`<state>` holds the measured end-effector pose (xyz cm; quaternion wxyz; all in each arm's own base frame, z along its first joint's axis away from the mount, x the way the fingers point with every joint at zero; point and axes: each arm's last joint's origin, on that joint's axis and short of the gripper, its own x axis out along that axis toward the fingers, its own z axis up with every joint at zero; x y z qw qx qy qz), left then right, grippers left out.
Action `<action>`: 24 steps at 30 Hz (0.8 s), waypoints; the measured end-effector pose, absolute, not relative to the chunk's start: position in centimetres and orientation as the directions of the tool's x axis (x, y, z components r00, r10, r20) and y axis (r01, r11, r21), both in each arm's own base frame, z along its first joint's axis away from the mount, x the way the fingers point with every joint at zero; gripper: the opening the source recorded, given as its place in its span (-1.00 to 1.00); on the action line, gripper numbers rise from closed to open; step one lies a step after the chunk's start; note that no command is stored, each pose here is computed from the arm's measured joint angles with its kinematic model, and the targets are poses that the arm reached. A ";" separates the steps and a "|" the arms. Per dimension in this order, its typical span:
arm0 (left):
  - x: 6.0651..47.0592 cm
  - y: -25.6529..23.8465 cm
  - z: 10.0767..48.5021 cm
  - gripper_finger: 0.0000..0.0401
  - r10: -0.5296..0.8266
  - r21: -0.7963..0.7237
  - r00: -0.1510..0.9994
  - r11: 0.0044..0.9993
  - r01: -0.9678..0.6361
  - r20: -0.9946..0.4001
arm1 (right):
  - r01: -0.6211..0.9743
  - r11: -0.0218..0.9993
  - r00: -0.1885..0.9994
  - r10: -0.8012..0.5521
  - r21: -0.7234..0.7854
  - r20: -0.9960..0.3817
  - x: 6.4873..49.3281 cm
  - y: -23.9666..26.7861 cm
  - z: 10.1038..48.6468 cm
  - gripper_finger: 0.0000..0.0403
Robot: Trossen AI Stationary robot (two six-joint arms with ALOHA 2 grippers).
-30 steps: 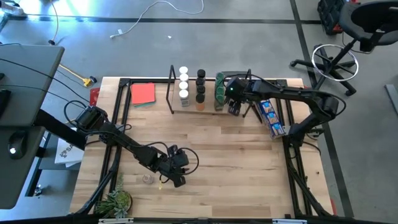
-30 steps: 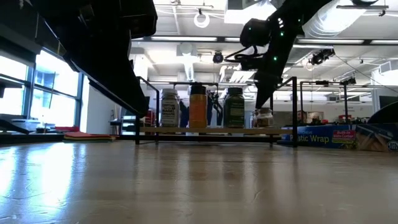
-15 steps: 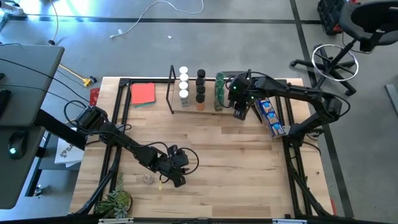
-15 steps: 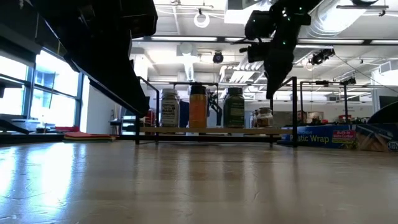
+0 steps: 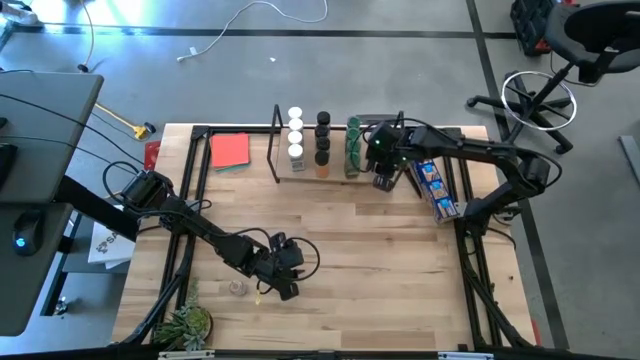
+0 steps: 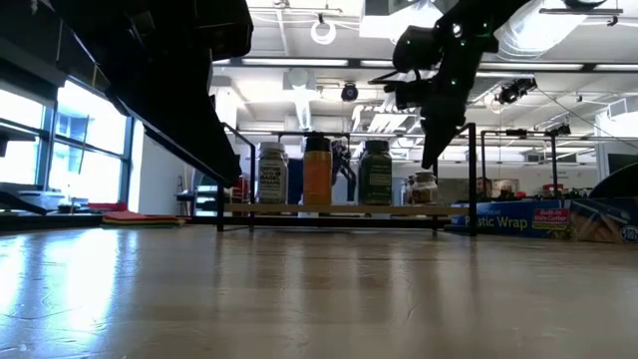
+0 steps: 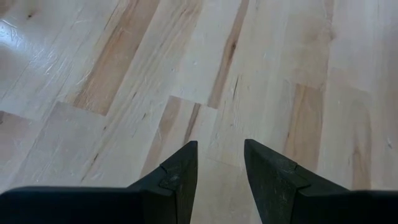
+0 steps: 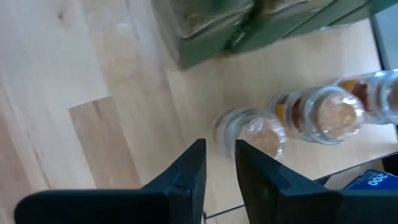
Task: Shelf spices
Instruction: Put the brown seasoning bottle on the shelf aligned with the other brown seasoning bottles
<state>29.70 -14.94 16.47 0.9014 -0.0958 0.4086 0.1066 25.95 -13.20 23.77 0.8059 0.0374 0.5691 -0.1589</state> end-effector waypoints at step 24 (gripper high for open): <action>29.7 -14.9 16.5 -0.37 0.115 -0.084 0.645 0.959 -0.270 -0.756 | 0.254 0.954 0.243 -0.220 -0.157 -0.945 26.8 -13.9 21.8 -0.62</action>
